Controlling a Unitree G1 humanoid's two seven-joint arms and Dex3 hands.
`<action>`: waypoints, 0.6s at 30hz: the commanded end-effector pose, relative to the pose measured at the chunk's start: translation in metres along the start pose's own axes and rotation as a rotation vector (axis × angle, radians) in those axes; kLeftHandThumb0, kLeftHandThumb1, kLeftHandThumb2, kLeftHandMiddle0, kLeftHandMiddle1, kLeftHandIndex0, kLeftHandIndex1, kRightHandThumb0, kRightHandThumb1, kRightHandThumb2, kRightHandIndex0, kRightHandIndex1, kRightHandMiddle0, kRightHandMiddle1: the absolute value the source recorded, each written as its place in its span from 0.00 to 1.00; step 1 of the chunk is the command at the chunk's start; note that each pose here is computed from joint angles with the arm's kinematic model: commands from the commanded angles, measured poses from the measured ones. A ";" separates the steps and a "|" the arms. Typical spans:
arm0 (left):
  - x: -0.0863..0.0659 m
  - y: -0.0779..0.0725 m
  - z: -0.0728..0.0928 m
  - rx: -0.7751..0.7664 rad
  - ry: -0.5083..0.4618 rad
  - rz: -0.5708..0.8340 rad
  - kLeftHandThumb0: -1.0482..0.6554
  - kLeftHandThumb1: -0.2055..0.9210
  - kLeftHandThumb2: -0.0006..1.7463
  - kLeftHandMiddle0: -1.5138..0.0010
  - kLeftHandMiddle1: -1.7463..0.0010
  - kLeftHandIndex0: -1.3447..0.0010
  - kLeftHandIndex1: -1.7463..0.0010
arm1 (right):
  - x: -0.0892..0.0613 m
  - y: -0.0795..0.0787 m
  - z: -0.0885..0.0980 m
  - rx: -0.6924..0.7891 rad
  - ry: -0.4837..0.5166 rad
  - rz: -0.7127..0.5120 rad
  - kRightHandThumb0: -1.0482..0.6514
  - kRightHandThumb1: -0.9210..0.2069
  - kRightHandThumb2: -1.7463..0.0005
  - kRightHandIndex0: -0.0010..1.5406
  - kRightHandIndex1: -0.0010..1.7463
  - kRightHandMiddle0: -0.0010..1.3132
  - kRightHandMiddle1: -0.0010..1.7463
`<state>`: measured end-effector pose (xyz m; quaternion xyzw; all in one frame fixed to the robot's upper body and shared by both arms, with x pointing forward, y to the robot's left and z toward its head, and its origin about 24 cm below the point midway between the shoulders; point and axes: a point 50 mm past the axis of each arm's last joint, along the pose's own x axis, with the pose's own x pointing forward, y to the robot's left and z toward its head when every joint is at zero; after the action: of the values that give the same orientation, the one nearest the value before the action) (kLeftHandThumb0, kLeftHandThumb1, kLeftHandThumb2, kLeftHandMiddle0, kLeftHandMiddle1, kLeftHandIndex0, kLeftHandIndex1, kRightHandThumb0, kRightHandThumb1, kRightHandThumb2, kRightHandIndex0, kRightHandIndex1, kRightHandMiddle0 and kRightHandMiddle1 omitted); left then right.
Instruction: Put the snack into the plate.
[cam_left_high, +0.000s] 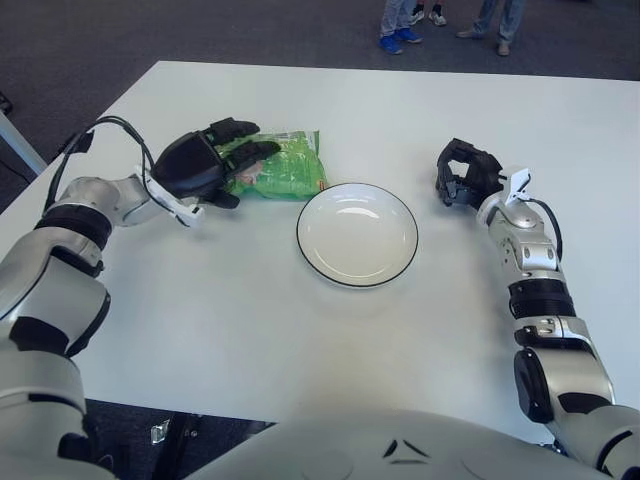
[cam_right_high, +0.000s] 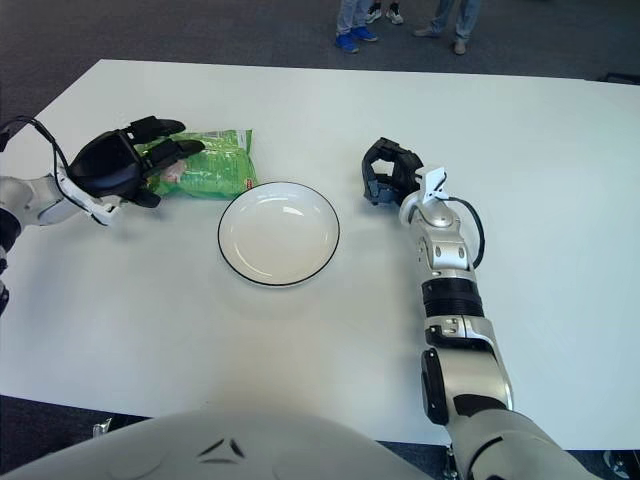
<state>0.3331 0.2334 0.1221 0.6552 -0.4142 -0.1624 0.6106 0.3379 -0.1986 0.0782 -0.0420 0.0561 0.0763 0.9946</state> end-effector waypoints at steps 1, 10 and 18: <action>0.015 0.006 -0.006 -0.045 0.137 0.116 0.09 1.00 0.55 0.90 0.78 1.00 0.67 | -0.010 0.004 -0.041 0.018 0.193 0.021 0.35 0.45 0.32 0.83 1.00 0.41 1.00; 0.030 0.015 -0.008 -0.171 0.350 0.179 0.05 1.00 0.54 0.95 0.83 1.00 0.81 | -0.010 0.003 -0.041 0.002 0.200 0.025 0.35 0.45 0.32 0.83 1.00 0.41 1.00; 0.044 0.028 -0.011 -0.173 0.468 0.194 0.00 1.00 0.55 0.95 0.84 1.00 0.84 | -0.009 0.002 -0.041 -0.011 0.205 0.032 0.35 0.45 0.32 0.83 1.00 0.41 1.00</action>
<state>0.3566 0.2091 0.1559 0.5772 -0.3197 -0.0024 0.7514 0.3392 -0.1979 0.0793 -0.0494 0.0592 0.0883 0.9931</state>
